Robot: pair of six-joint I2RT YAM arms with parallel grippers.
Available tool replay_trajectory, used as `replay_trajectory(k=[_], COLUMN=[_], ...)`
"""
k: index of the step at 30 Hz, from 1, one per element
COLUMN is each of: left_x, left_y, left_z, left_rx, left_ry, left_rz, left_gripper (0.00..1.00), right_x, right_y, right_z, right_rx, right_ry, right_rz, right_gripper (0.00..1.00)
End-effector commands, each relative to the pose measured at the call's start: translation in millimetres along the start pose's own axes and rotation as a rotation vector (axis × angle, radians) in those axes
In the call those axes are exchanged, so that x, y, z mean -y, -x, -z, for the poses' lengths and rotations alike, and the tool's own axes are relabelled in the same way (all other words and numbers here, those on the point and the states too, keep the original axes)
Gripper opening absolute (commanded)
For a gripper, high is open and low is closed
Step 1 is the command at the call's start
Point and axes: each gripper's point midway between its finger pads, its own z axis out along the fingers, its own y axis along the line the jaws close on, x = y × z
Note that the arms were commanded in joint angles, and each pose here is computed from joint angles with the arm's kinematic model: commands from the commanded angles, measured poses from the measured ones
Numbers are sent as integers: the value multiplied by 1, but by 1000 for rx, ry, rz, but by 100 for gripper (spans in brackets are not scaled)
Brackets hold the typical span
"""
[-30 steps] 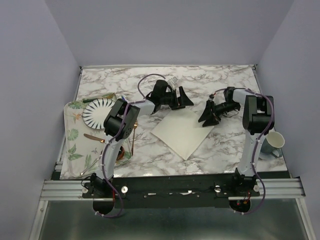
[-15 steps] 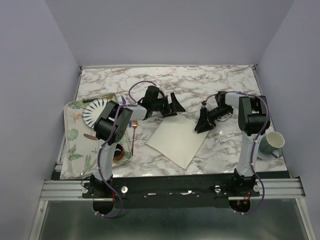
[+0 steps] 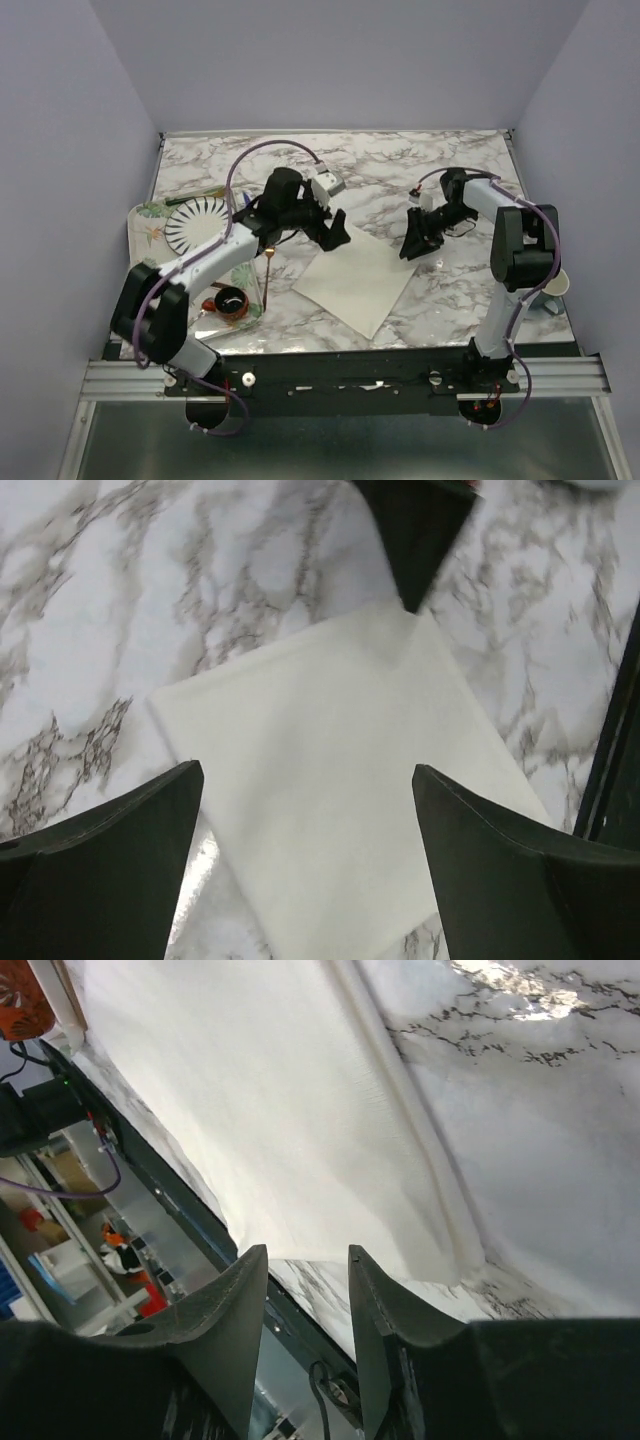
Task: Fold the napkin into a case and place the utensils inside
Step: Smooth out the square-folded napkin at the center of the board, then pick up the top corner of the square folded napkin from the center of the board.
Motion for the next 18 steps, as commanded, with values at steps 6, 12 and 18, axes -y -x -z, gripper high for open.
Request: replay_trajectory(k=[6,12,18], left_x=[118,176,192], left_y=[-111,-149,-163], left_z=[26,18,7], left_rx=[-204,-197,-189], left_ry=[-127,-254,-308], left_rz=[-684,-883,-884], left_gripper=[39,46,47], right_x=[-10,-7,-3], right_y=[8,6,-3], right_z=[3,-6,-13], right_rx=[76,100,109], right_ry=[53,61,60], right_rz=[76,60,38], right_gripper=[46,46,46])
